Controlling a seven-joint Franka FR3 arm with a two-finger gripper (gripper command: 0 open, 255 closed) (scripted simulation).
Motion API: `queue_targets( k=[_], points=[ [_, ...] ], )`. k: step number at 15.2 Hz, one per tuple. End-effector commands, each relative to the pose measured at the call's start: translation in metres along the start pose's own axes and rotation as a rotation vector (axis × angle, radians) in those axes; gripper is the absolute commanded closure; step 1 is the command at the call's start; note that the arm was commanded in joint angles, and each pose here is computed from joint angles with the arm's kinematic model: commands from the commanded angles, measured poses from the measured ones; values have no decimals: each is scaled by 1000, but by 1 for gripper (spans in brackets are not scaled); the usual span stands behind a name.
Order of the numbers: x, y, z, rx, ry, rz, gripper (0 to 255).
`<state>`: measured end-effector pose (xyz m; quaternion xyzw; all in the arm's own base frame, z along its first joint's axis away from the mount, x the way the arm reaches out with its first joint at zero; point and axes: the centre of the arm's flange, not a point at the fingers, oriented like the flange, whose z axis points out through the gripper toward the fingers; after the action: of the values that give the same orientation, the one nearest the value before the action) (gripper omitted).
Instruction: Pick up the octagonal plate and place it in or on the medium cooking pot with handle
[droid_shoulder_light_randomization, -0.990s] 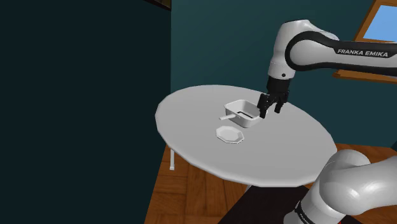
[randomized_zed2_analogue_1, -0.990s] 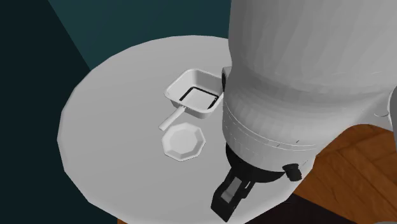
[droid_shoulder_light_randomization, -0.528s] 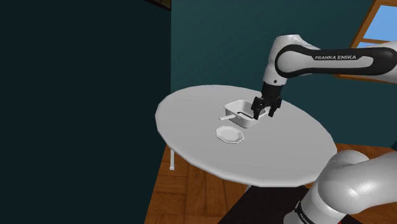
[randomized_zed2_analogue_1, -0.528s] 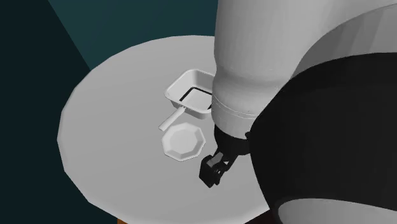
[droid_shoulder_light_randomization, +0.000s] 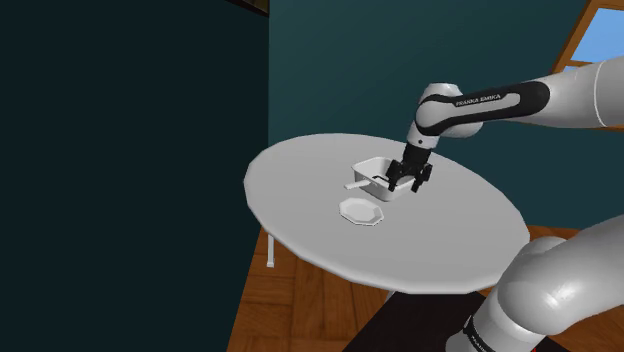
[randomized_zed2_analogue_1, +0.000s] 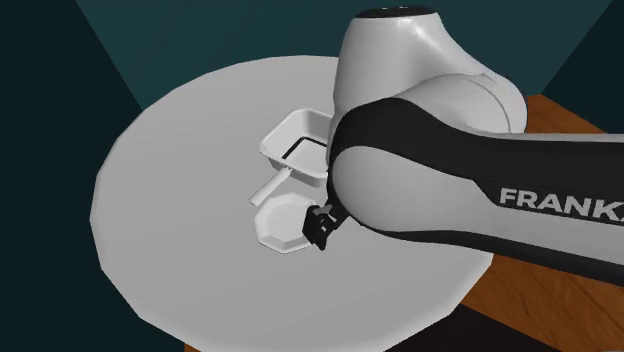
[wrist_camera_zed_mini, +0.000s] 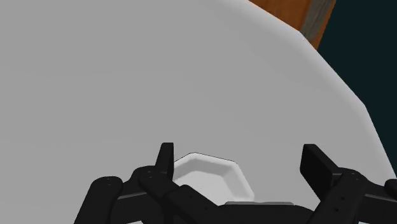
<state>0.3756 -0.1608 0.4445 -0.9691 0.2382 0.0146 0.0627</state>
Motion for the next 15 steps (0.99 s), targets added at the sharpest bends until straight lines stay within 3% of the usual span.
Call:
queue_targets(
  k=[1, 15],
  points=[
    [19, 15, 16, 27, 3, 40, 0],
    [128, 121, 142, 221, 6, 308, 0]
  ],
)
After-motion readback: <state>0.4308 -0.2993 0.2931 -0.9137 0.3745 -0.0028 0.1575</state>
